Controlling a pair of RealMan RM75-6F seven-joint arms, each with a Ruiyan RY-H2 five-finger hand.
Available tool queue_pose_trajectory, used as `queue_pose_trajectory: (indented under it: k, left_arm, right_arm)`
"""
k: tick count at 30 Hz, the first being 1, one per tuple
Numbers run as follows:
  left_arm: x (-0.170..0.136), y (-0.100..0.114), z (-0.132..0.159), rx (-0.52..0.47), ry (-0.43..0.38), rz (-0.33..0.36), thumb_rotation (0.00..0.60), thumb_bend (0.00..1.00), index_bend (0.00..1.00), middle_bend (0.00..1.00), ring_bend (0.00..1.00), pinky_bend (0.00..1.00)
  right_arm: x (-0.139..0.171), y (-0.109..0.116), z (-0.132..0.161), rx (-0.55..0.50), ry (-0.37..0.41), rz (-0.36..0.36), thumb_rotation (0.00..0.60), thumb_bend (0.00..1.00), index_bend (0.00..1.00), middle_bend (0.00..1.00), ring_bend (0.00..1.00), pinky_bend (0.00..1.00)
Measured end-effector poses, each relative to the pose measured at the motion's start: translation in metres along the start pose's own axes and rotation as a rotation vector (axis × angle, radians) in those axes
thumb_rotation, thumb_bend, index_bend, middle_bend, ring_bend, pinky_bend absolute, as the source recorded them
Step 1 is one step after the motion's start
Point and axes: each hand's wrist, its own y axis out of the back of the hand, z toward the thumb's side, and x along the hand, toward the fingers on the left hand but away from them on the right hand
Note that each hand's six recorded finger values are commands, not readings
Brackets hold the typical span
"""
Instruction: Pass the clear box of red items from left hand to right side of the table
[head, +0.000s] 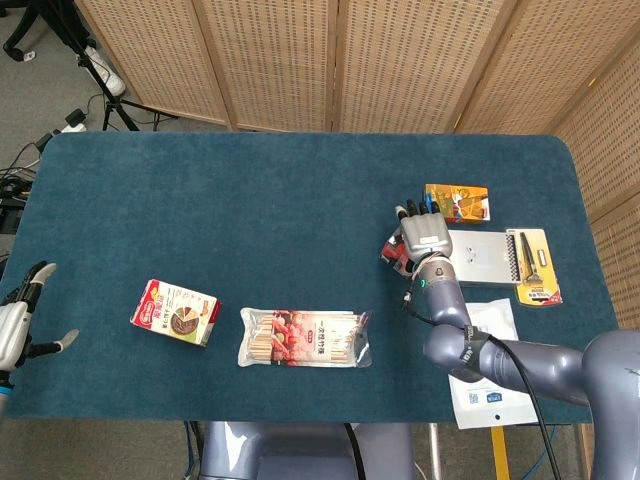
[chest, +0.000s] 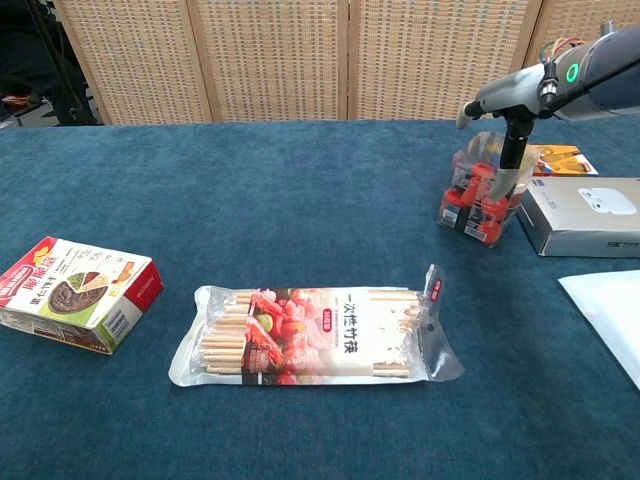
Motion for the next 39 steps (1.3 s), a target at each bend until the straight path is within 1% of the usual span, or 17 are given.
queue_pose_trajectory:
  k: [4,7,10,13,15,19,22,25,26,28,29,32,35,39]
  left_arm:
    - [-0.001,0.002,0.002,-0.003,-0.008,0.005,0.600,0.21,0.00,0.00,0.14,0.16]
    - [-0.003,0.003,0.005,-0.004,-0.020,0.012,0.600,0.21,0.00,0.00,0.14,0.16]
    - [-0.005,0.004,0.007,-0.002,-0.027,0.017,0.600,0.21,0.00,0.00,0.14,0.16]
    - [-0.007,0.003,0.010,0.003,-0.040,0.019,0.600,0.21,0.00,0.00,0.14,0.16]
    - [-0.008,0.002,0.011,0.007,-0.044,0.019,0.600,0.21,0.00,0.00,0.14,0.16]
    - [-0.009,0.001,0.014,0.012,-0.053,0.023,0.600,0.21,0.00,0.00,0.14,0.15]
    - [-0.009,0.000,0.016,0.023,-0.061,0.033,0.600,0.21,0.00,0.00,0.14,0.15]
    - [-0.010,0.000,0.018,0.039,-0.069,0.051,0.600,0.21,0.00,0.00,0.14,0.15]
    - [-0.011,0.000,0.019,0.044,-0.070,0.055,0.600,0.21,0.00,0.00,0.14,0.15]
    - [-0.012,-0.001,0.020,0.058,-0.071,0.059,0.600,0.21,0.00,0.00,0.14,0.15]
    - [-0.012,-0.002,0.020,0.065,-0.072,0.061,0.600,0.21,0.00,0.00,0.14,0.15]
    - [-0.014,-0.003,0.023,0.088,-0.080,0.068,0.600,0.21,0.00,0.00,0.14,0.15]
    - [-0.015,-0.005,0.028,0.108,-0.093,0.080,0.600,0.21,0.00,0.00,0.14,0.15]
    - [-0.018,-0.007,0.033,0.127,-0.106,0.092,0.600,0.21,0.00,0.00,0.14,0.15]
  right_arm:
    - [0.019,0.008,0.009,0.029,0.002,-0.009,0.600,0.00,0.00,0.00,0.00,0.00]
    - [0.041,0.013,0.021,0.036,0.045,-0.016,0.600,0.00,0.00,0.00,0.00,0.00]
    - [0.065,0.016,0.034,0.043,0.112,-0.037,0.600,0.00,0.00,0.00,0.00,0.00]
    - [0.084,0.019,0.037,0.058,0.166,-0.096,0.600,0.00,0.00,0.00,0.00,0.00]
    - [0.094,0.019,0.035,0.069,0.197,-0.152,0.600,0.00,0.00,0.00,0.00,0.00]
    - [0.111,0.012,0.021,0.078,0.236,-0.252,0.600,0.00,0.00,0.00,0.00,0.00]
    - [0.122,-0.005,0.000,0.057,0.244,-0.315,0.600,0.00,0.00,0.00,0.00,0.00]
    - [0.132,-0.030,-0.031,0.006,0.228,-0.368,0.600,0.00,0.00,0.00,0.00,0.00]
    - [0.136,-0.043,-0.047,-0.018,0.214,-0.383,0.600,0.00,0.00,0.00,0.00,0.00]
    - [0.141,-0.064,-0.072,-0.047,0.182,-0.397,0.600,0.00,0.00,0.00,0.00,0.00]
    - [0.145,-0.078,-0.089,-0.059,0.155,-0.402,0.600,0.00,0.00,0.00,0.00,0.00]
    - [0.154,-0.107,-0.125,-0.071,0.098,-0.411,0.600,0.00,0.00,0.00,0.00,0.00]
    - [0.165,-0.129,-0.151,-0.090,0.058,-0.416,0.600,0.00,0.00,0.00,0.00,0.00]
    - [0.175,-0.142,-0.168,-0.133,0.040,-0.423,0.600,0.00,0.00,0.00,0.00,0.00]
